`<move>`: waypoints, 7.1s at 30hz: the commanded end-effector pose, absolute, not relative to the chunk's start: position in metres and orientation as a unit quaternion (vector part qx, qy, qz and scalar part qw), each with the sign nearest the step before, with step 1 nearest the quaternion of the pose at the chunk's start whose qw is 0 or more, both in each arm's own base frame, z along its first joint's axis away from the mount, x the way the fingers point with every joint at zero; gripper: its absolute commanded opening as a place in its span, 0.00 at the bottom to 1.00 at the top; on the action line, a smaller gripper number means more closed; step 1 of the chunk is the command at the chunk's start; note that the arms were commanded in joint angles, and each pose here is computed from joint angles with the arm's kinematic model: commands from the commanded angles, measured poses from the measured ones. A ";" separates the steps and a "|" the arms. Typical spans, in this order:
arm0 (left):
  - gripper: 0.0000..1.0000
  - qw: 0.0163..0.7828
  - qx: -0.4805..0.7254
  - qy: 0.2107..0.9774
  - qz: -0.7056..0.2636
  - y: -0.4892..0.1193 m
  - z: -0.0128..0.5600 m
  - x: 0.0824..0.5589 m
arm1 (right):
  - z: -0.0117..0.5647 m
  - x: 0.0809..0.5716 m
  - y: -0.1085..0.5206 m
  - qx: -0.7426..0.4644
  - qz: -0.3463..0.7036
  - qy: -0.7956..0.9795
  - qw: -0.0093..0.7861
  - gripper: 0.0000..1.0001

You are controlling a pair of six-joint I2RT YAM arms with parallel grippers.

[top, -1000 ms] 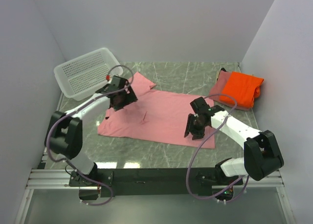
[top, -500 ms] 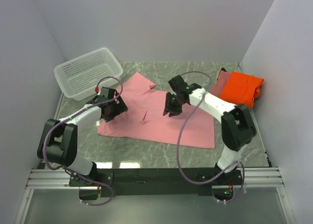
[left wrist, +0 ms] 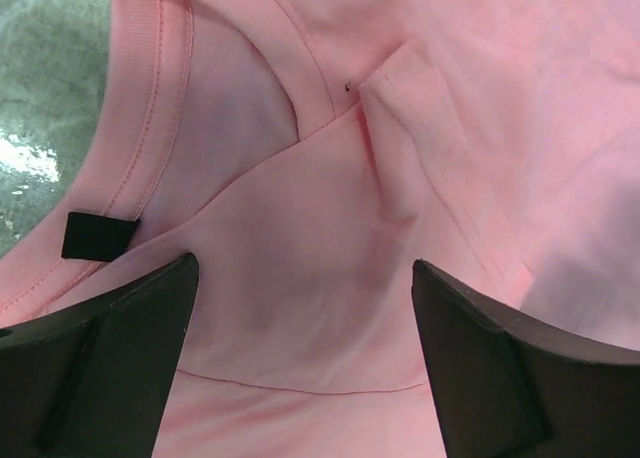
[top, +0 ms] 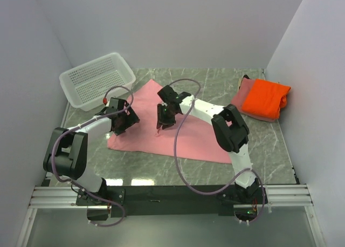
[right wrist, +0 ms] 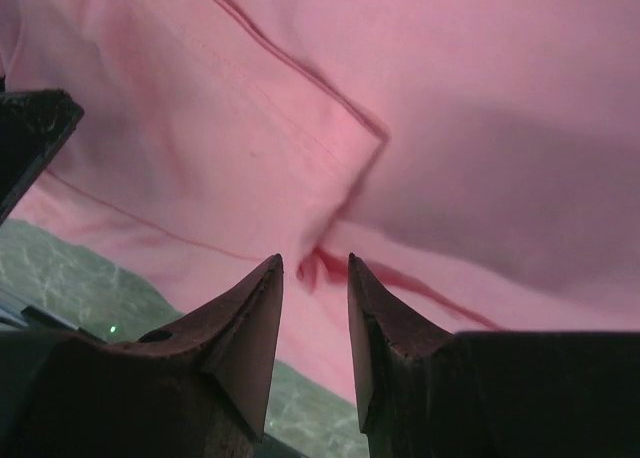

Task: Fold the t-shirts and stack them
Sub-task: Fold the tshirt

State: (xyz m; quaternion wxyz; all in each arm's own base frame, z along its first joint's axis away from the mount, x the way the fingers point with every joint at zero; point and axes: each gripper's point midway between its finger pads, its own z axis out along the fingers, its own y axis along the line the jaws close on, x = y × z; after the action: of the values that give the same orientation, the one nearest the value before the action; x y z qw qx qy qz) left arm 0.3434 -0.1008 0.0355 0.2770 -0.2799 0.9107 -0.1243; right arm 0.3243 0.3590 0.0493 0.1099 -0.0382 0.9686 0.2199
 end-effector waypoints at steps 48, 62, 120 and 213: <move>0.96 0.270 -0.345 0.891 -0.116 -0.068 0.021 0.308 | 0.054 0.367 0.355 0.006 0.149 0.968 0.201 0.00; 0.96 0.328 -0.319 0.879 -0.135 -0.075 0.073 0.367 | 0.100 0.361 0.348 -0.011 0.180 0.957 0.228 0.36; 0.95 0.258 -0.304 0.910 -0.112 -0.095 0.004 0.217 | -0.032 0.129 0.220 -0.009 0.043 0.998 0.037 0.46; 0.98 0.328 -0.152 0.928 -0.094 -0.168 0.101 0.483 | -0.008 0.344 0.126 0.195 0.038 0.967 0.159 0.50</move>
State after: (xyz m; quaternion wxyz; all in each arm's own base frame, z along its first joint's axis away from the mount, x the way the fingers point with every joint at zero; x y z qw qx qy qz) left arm 0.4769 -0.1650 0.0937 0.3253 -0.1594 0.9279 -0.0881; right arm 0.3775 0.1379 0.0174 0.2304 0.1664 0.9560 0.0734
